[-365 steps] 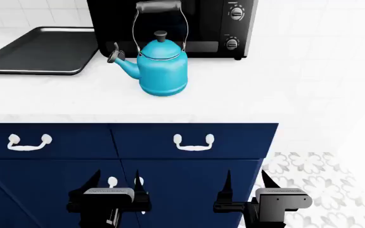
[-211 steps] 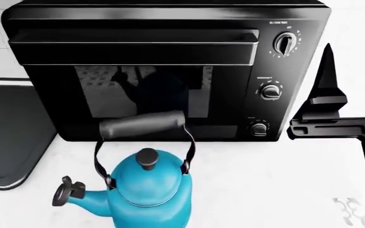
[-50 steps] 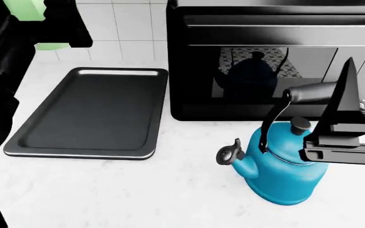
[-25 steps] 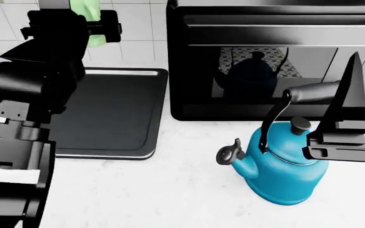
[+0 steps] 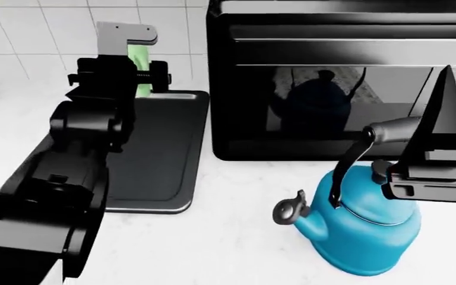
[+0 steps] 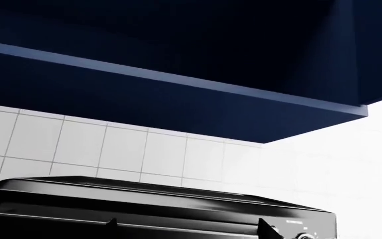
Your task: Pick the kettle from the counter and place it on the tray. Then pick the mug from the cabinet and place it on the tray. Then close the cabinet doors.
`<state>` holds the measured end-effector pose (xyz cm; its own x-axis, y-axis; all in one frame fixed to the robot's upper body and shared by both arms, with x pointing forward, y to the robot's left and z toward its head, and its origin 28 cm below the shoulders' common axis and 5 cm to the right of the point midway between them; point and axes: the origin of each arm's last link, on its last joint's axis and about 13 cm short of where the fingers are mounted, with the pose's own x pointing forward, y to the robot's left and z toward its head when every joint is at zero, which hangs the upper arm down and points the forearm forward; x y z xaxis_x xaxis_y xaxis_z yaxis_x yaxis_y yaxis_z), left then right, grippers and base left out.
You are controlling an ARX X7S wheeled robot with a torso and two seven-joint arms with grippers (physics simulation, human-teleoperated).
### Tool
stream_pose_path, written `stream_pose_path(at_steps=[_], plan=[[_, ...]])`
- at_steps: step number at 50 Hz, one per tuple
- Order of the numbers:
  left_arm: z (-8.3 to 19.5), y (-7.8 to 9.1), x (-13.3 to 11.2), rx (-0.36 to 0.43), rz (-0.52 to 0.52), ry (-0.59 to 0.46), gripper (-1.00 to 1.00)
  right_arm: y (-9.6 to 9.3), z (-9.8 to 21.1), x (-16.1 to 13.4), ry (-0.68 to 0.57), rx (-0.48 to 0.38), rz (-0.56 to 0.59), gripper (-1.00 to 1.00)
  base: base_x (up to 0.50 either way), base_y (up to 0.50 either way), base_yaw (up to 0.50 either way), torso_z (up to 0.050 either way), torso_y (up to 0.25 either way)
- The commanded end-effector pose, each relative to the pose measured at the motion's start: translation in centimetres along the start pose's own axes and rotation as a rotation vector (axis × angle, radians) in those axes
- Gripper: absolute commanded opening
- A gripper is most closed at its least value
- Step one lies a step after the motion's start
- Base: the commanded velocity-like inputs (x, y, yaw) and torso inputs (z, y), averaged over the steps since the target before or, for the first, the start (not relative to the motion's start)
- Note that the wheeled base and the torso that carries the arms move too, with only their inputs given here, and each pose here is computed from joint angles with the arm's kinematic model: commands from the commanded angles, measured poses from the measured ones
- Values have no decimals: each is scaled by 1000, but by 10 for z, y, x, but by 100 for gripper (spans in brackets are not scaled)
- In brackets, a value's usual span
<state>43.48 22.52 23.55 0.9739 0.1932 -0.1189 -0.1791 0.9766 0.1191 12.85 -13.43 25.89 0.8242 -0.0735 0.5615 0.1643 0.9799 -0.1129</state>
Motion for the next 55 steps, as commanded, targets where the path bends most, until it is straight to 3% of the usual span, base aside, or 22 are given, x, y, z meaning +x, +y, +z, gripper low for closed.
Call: stream_pose_path(at_steps=[1, 27, 28, 42, 48, 54, 55], plan=[[-7, -8, 0, 6, -17, 13, -100, -1, -1, -2, 7, 7, 0, 100, 500, 0, 0, 0, 0], [-40, -13, -1, 6, -39, 84, -100, 0, -3, -5, 0, 5, -15, 100, 19, 0, 0, 1, 1], [-40, -13, -1, 7, -44, 85, 100, 0, -3, -5, 0, 4, -16, 100, 0, 0, 0, 0, 0], [-33, -11, 0, -15, -63, 62, 100, 0, -3, -6, 6, 8, -16, 100, 0, 0, 0, 0, 0], [12, -9, 0, -79, -127, -70, 100, 1, -3, -6, 10, 12, -16, 100, 0, 0, 0, 0, 0], [51, 2, -30, -101, -182, -185, 100, 1, -4, -7, 6, 15, -15, 100, 0, 0, 0, 0, 0], [43, 9, -40, -103, -220, -126, 100, 1, -4, -8, 4, 17, -14, 100, 0, 0, 0, 0, 0]])
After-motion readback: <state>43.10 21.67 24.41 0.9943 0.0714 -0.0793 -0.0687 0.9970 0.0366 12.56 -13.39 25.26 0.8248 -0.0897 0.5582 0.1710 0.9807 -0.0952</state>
